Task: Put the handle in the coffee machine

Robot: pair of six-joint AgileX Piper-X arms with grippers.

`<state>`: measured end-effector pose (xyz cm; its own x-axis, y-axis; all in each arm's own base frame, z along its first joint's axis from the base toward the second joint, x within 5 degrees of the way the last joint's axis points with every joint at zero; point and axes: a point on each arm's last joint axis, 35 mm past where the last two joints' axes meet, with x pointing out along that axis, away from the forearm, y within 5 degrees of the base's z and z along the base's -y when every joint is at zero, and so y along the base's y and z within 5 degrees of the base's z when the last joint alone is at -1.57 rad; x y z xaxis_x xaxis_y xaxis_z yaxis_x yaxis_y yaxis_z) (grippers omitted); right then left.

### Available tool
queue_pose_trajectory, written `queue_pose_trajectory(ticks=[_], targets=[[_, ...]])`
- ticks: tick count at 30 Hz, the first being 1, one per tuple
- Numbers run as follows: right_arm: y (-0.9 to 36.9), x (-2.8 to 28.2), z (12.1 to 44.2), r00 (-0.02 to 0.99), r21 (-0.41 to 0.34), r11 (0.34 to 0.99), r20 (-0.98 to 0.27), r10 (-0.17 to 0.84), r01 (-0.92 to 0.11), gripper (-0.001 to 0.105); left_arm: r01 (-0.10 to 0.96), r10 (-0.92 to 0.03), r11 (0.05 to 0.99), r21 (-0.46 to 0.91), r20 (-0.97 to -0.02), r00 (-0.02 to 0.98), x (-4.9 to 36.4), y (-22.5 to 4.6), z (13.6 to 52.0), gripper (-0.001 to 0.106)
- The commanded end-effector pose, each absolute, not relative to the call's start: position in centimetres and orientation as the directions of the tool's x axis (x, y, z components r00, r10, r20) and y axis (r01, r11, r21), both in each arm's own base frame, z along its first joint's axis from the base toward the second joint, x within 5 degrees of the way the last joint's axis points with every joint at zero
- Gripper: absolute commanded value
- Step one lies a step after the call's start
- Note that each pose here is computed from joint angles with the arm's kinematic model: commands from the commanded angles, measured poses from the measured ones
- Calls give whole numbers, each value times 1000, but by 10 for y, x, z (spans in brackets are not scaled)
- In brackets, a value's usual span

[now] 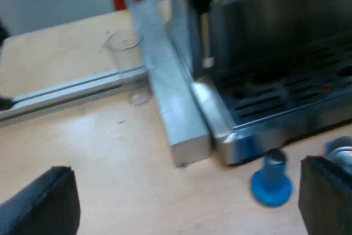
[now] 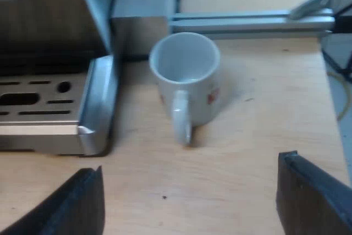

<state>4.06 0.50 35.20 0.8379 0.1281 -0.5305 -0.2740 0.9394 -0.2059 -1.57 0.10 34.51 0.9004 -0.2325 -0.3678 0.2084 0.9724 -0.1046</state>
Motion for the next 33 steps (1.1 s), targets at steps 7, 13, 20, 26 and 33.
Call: queue_pose_trajectory(ticks=[7,13,20,26,33], targets=[[16,70,362,713,-151,874,-649,265,-462,67,375,-402,914,-154,-459,792,14,-10,360,82],[28,86,360,612,-94,807,-704,360,-583,67,485,-504,855,-184,-516,693,28,-19,358,82],[50,94,348,444,-44,678,-787,429,-733,67,593,-574,785,-179,-570,588,39,-30,355,82],[70,95,341,357,-27,604,-828,433,-796,67,665,-617,725,-180,-599,511,48,-42,354,82],[96,92,332,298,-45,543,-872,387,-838,67,730,-656,661,-174,-606,449,55,-53,353,82]])
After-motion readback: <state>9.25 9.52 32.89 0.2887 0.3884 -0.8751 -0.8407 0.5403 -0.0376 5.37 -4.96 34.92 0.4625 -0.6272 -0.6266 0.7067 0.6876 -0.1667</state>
